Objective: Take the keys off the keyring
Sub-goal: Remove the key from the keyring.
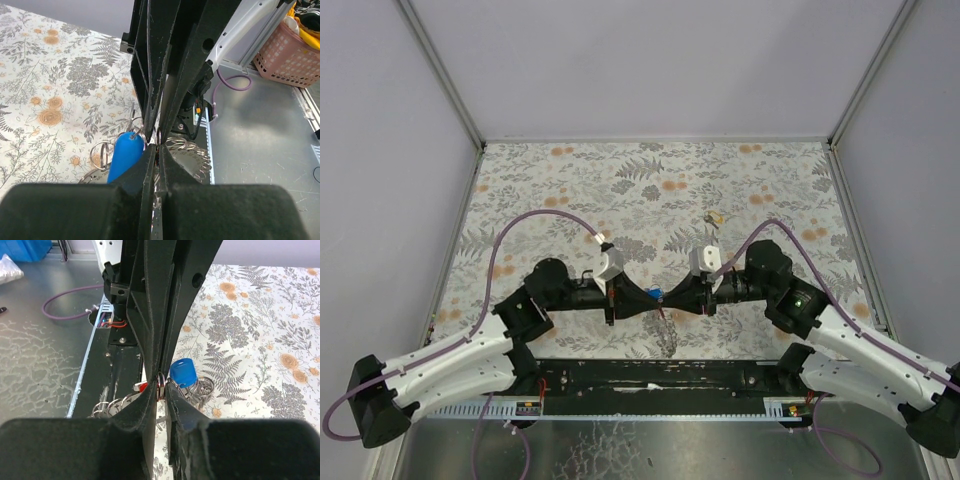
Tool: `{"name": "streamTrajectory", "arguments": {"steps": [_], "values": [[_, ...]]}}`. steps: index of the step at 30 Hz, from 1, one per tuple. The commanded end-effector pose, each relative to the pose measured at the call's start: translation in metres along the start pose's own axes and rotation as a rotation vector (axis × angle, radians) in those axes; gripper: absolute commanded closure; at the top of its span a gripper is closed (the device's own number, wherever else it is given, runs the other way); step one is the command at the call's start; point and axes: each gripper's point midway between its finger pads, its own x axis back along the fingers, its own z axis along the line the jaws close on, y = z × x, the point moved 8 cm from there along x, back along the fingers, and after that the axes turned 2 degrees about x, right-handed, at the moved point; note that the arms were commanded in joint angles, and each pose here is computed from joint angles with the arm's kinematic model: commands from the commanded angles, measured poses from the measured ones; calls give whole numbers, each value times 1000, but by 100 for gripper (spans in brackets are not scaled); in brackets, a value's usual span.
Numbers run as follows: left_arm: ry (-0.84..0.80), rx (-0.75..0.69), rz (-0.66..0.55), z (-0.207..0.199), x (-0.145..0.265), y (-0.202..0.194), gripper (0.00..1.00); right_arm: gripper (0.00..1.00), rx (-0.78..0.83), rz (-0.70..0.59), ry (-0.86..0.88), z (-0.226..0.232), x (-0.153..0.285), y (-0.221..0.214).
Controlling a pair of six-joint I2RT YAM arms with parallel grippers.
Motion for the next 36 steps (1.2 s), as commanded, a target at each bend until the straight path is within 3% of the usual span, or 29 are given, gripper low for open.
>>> {"name": "streamTrajectory", "arguments": {"steps": [1,12,17,20,23,29,32,36], "values": [[-25,-43,16,-3,-4,14,100,81,100,13,52,-1,1,17],[19,-29,158,4,-6,10,100,83,122,114,81,-2,-1,11],[14,-27,191,4,-7,12,100,89,140,163,108,1,-4,4],[11,-27,191,3,-7,13,100,100,153,180,105,0,-5,2],[24,-30,145,2,-6,19,100,100,163,167,83,-2,-5,6],[25,-35,-48,-8,8,30,59,100,167,3,44,1,1,31],[59,-67,-183,-16,25,40,49,100,133,-74,16,-1,8,38],[105,-72,-303,-23,42,48,43,100,135,-187,-13,-3,16,52]]}}
